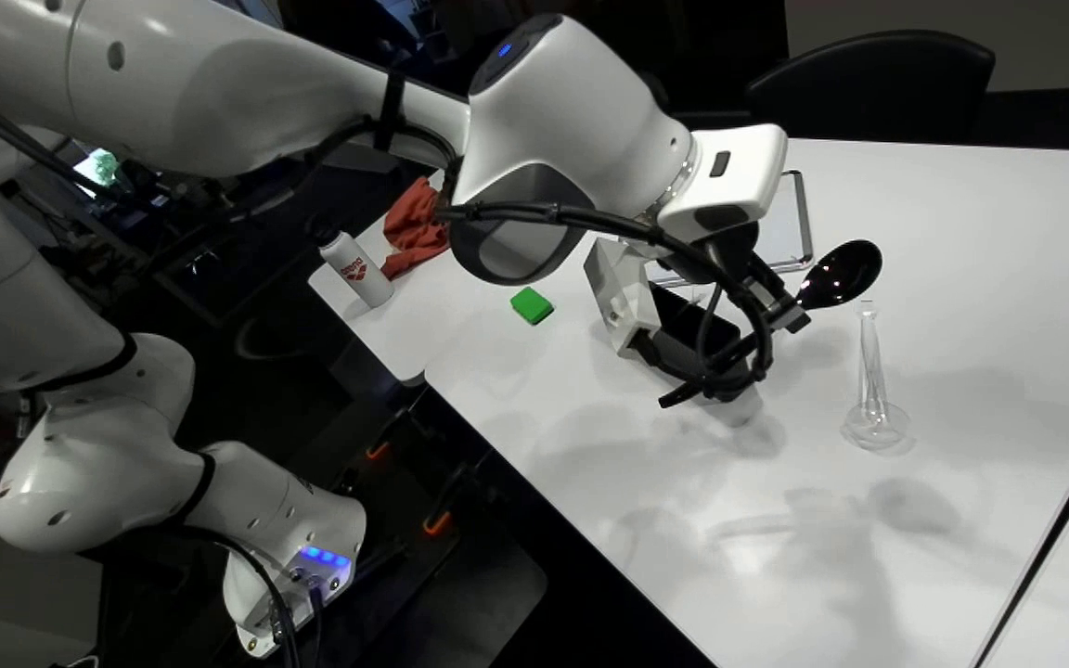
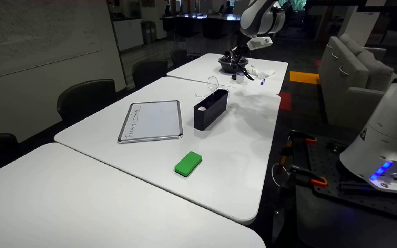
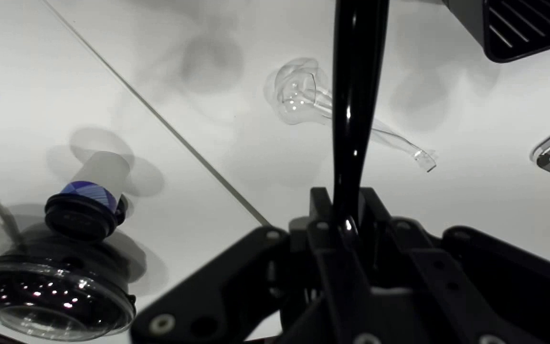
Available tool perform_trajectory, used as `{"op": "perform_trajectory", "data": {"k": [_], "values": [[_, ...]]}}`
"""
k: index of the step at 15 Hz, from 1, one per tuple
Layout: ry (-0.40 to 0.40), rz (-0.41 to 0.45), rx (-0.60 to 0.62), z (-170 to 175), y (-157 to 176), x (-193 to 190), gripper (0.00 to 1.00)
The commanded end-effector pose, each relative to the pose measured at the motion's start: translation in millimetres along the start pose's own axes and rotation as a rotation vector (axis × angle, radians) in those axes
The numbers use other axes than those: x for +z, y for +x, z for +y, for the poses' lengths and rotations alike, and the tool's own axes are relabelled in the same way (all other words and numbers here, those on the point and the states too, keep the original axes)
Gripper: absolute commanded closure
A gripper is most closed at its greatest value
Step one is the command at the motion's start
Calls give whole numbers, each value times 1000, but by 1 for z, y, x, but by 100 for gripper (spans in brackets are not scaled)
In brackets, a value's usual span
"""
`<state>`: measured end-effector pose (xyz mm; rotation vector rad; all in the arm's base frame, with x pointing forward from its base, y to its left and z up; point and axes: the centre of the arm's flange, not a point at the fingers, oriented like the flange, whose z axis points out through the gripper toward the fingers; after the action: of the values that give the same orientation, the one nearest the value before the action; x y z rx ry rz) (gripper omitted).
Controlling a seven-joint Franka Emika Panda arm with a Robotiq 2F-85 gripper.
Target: Put the black spoon in the black cutlery holder, put the clear spoon in the cutlery holder, move the cutlery holder to the right side of the table
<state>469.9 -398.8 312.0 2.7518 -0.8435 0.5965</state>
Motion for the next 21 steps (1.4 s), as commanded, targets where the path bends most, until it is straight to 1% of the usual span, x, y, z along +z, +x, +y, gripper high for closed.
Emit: {"op": "perform_trajectory", "data": {"k": [1, 3, 4, 7, 10, 13, 15, 18, 21], "values": [[-41, 118, 45, -41, -29, -47, 95], [-63, 172, 62, -58, -34, -58, 95], [-88, 187, 73, -65, -36, -62, 95], [-173, 197, 85, -74, -35, -71, 95], [-228, 252, 106, -87, -32, -80, 95], [-250, 317, 128, -113, -33, -78, 95], [-264, 367, 156, -137, -40, -72, 95], [-285, 460, 229, -170, -52, -65, 95], [-309, 555, 309, -192, -67, -60, 95]]}}
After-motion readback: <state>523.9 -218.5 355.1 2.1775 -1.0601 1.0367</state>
